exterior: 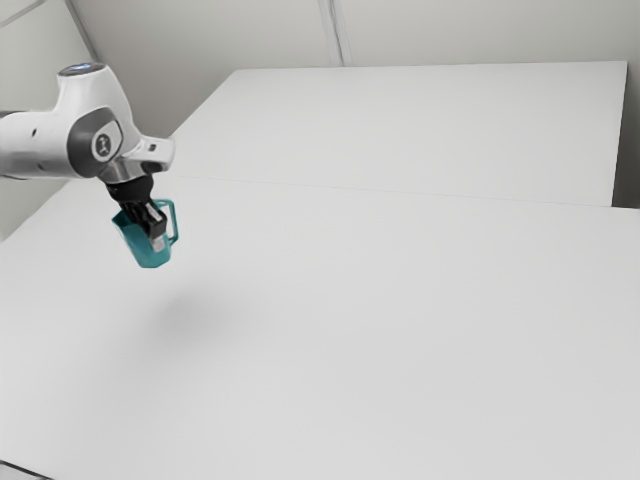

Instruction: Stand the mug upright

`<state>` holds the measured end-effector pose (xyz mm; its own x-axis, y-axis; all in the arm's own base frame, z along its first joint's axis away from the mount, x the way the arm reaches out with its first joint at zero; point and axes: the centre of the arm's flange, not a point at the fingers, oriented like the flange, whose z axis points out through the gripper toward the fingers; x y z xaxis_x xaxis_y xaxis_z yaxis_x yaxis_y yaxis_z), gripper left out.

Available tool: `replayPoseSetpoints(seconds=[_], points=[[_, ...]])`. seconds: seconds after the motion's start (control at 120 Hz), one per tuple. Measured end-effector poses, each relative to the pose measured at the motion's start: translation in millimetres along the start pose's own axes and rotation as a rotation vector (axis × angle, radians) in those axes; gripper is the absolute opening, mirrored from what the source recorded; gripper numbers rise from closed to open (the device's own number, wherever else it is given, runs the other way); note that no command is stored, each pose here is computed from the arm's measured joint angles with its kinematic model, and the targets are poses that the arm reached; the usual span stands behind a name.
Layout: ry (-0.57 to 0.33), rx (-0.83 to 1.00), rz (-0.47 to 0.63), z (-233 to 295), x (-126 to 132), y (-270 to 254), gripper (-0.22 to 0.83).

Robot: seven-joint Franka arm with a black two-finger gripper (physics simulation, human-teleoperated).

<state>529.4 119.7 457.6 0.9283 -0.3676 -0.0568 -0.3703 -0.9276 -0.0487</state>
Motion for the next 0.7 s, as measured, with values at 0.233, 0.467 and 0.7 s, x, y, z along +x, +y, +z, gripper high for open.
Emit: replayPoseSetpoints(seconds=[0.233, 0.467, 0.7], points=[[-0.006, -0.007, -0.075, 24, -13, 12, -0.16], [-0.036, 0.001, -0.084, 43, -12, 48, -0.16], [-0.049, 0.002, -0.121, 64, -17, 71, -0.16]])
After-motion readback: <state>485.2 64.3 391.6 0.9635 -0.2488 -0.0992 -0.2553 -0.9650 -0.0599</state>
